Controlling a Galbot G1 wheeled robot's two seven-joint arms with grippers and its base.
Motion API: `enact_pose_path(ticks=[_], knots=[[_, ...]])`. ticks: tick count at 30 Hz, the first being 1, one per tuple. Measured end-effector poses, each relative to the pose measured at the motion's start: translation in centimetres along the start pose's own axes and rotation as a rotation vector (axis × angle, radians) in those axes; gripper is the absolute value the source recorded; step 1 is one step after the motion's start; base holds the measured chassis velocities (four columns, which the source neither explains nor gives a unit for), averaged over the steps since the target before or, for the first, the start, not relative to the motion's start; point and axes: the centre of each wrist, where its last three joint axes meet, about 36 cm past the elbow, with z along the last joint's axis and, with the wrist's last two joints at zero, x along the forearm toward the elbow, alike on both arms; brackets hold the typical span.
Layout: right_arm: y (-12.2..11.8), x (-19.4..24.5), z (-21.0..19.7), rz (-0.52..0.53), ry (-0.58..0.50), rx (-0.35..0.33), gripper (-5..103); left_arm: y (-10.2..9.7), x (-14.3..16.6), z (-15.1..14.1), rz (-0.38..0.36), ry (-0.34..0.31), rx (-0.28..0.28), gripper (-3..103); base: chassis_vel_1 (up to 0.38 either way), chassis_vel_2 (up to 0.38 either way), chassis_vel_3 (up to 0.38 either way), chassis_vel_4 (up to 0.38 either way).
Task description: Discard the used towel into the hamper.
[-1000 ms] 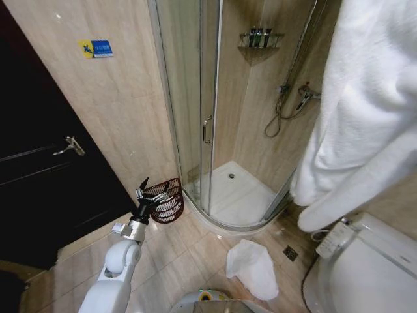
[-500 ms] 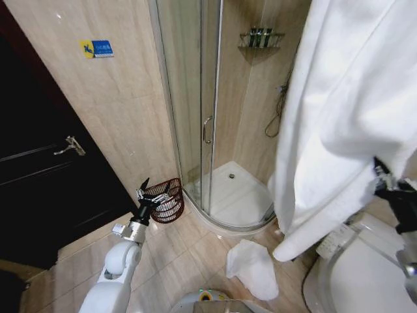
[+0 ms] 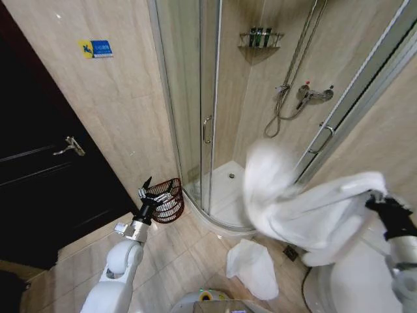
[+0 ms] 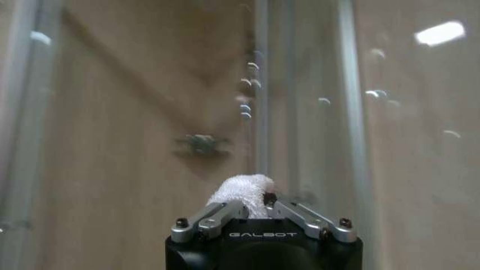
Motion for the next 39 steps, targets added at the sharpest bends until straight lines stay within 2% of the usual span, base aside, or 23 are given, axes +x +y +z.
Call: enact_pose_path(ticks=[4, 16, 18, 20, 24, 29, 34, 37, 39], knots=[[0.7, -1.1, -1.8, -0.069, -0.034, 0.036, 4, -0.1, -0.1, 0.0, 0.0, -0.003, 0.002, 100, 0.0, 0.0, 0.0, 0.0], [2.0, -0.9, -4.5, -0.036, -0.063, 0.037, 4, -0.2, 0.8, 0.1, -0.02, -0.002, 0.009, 100, 0.0, 0.0, 0.0, 0.0], [2.1, -0.6, -4.3, -0.001, -0.027, 0.019, 4, -0.4, 0.9, 0.0, -0.037, -0.004, 0.018, 100, 0.0, 0.0, 0.0, 0.0], [2.1, 0.1, -3.7, 0.049, 0.056, -0.05, 4, -0.9, 0.8, -0.4, -0.076, -0.017, 0.042, 100, 0.0, 0.0, 0.0, 0.0], [2.5, 0.9, -2.5, 0.061, 0.141, -0.115, 4, -2.0, 0.5, -1.0, -0.122, -0.038, 0.08, 100, 0.0, 0.0, 0.0, 0.0], [2.7, 1.6, -1.6, 0.001, 0.182, -0.093, 4, -2.7, 0.8, -1.9, -0.123, -0.037, 0.097, 100, 0.0, 0.0, 0.0, 0.0], [2.7, 1.4, -1.7, -0.018, 0.187, -0.09, 4, -2.7, 1.0, -2.2, -0.12, -0.026, 0.087, 100, 0.0, 0.0, 0.0, 0.0], [2.8, 1.0, -1.9, -0.044, 0.179, -0.104, 4, -2.5, 1.0, -2.4, -0.121, -0.026, 0.079, 100, 0.0, 0.0, 0.0, 0.0], [2.9, 0.7, -2.0, -0.09, 0.178, -0.144, 4, -2.3, 1.0, -2.4, -0.121, -0.026, 0.075, 100, 0.0, 0.0, 0.0, 0.0]])
